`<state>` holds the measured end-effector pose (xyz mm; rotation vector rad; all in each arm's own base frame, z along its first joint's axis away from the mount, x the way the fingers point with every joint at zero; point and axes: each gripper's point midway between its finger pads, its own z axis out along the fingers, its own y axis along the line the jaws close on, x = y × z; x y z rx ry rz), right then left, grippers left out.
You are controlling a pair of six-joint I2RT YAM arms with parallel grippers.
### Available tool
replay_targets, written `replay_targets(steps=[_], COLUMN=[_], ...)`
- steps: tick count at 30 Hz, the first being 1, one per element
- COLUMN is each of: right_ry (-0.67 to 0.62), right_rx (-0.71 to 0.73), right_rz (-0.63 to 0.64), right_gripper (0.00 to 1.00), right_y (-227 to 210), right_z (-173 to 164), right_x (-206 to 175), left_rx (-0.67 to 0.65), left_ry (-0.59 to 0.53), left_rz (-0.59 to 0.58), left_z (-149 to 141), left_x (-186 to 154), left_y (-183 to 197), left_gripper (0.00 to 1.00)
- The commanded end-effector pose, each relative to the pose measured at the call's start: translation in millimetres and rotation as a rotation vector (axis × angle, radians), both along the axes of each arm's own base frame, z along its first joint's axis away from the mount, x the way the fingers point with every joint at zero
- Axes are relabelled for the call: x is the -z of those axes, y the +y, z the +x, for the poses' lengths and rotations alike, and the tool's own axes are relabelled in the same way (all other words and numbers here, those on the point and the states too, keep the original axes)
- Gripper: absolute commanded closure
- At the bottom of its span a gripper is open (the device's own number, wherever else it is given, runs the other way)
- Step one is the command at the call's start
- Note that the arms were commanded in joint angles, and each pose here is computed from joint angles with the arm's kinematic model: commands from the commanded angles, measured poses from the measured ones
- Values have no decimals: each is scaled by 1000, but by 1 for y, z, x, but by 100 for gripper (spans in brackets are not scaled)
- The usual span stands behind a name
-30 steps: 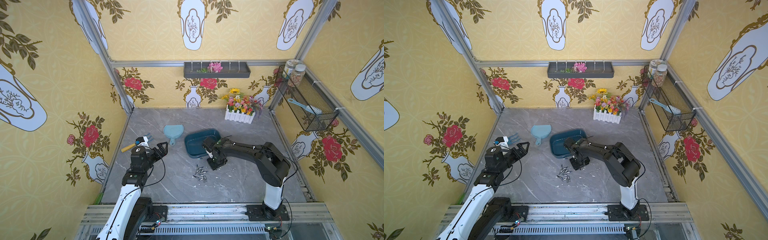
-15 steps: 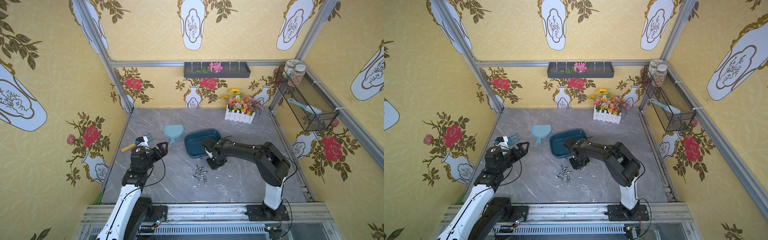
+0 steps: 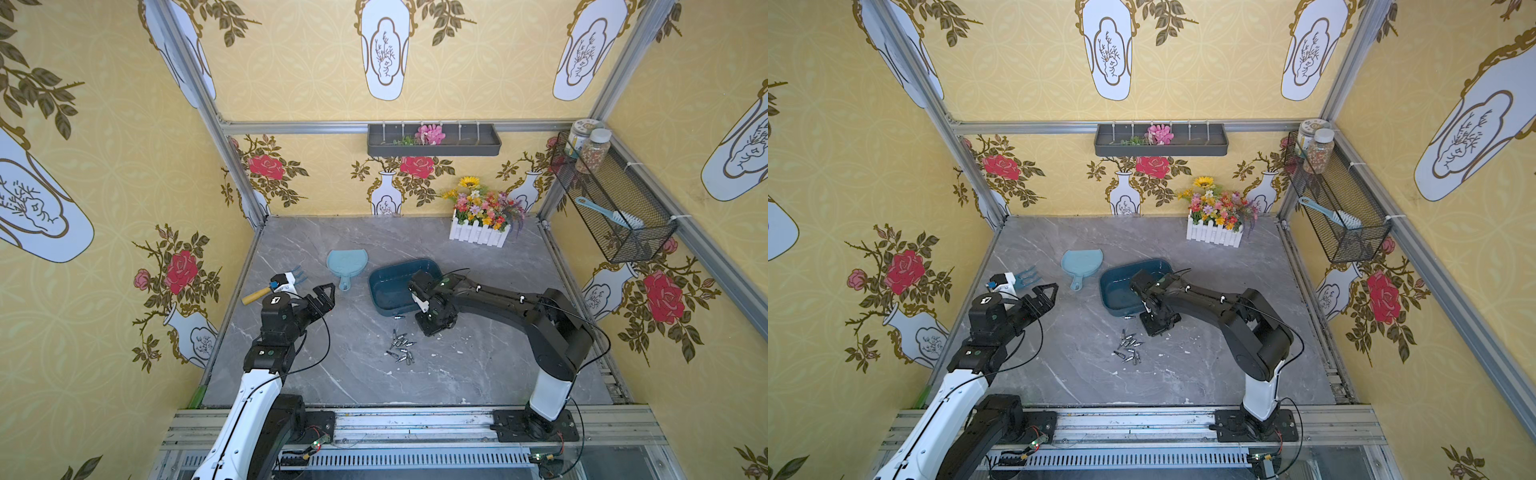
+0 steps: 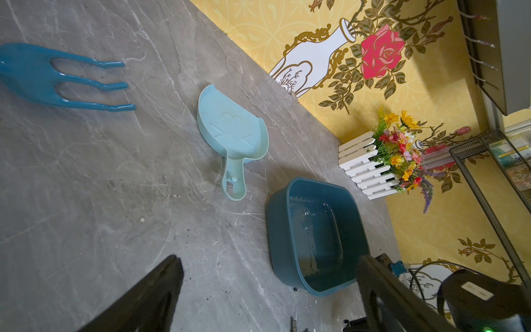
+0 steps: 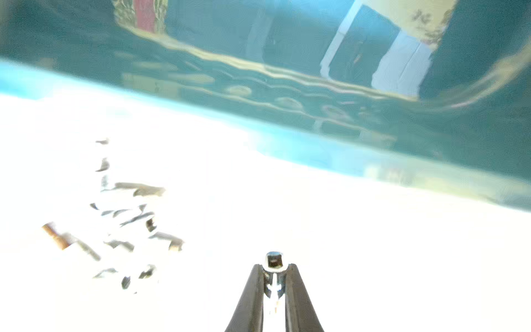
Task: Put the bit on the desktop into the storage box
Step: Pick up the screwdriver bit from the center of the board.
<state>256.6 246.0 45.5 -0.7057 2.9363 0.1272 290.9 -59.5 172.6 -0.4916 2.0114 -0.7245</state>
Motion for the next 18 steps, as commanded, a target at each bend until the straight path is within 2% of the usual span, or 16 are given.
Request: replay_targets(steps=[1, 9, 18], right_ry=[-17, -94, -205], right_rx=[5, 10, 22], right_rz=[15, 120, 174], right_gripper=[86, 87, 87], right_y=[-2, -1, -10], right_z=[1, 20, 65], right_x=[-17, -69, -105], left_rx=[14, 20, 19], left_ry=[-21, -18, -9], left_rz=[8, 11, 13], left_z=[2, 4, 3], left_x=[-4, -4, 0], left_y=[-2, -2, -2], left_gripper=[0, 0, 0])
